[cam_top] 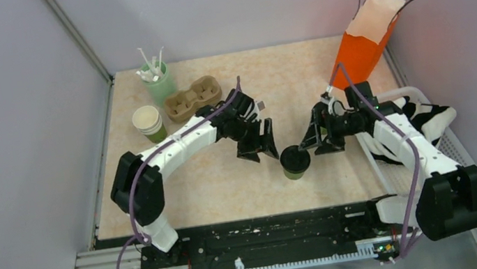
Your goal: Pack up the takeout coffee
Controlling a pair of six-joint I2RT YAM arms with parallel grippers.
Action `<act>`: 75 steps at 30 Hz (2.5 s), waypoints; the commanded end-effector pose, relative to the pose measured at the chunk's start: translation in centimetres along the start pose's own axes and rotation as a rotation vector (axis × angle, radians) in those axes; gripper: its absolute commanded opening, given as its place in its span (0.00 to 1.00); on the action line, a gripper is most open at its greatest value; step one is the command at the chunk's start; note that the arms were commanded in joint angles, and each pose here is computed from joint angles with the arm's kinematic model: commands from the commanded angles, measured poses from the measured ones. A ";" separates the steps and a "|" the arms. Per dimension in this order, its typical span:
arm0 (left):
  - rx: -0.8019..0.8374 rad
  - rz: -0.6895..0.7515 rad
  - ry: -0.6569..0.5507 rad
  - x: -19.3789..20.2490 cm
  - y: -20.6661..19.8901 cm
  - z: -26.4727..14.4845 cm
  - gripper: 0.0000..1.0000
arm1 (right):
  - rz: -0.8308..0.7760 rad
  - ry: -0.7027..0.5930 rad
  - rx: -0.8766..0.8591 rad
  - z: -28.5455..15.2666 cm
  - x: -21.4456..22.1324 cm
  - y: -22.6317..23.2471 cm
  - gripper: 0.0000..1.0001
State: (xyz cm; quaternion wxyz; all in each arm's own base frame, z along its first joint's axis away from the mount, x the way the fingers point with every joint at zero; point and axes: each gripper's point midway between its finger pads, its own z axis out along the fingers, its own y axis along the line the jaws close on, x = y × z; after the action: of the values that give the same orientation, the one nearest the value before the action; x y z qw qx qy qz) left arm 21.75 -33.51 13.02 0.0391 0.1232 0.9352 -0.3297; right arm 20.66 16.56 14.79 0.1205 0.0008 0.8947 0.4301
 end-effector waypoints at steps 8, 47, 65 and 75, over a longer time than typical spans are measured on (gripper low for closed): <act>-0.079 0.101 -0.271 -1.0 -1.9 -9.2 0.84 | -0.458 0.016 0.673 -1.4 -0.8 0.8 0.94; -0.048 0.074 -0.362 3.1 -1.1 -13.0 0.86 | -0.573 0.097 0.776 4.1 0.6 0.9 0.90; -0.071 0.117 -0.376 2.4 -0.8 -12.9 0.86 | -0.344 -0.139 0.950 -3.1 -1.6 -4.8 0.81; -0.093 0.161 -0.365 0.8 -1.1 -12.3 0.87 | -0.251 -0.223 0.970 -5.2 -4.4 -7.0 0.82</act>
State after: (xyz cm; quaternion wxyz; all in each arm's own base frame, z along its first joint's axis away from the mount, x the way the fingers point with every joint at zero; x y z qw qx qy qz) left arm 19.29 -25.77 21.84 0.2117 0.1163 0.9235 -0.2982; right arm 23.25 7.96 13.22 0.2319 -0.0023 0.9716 -0.0469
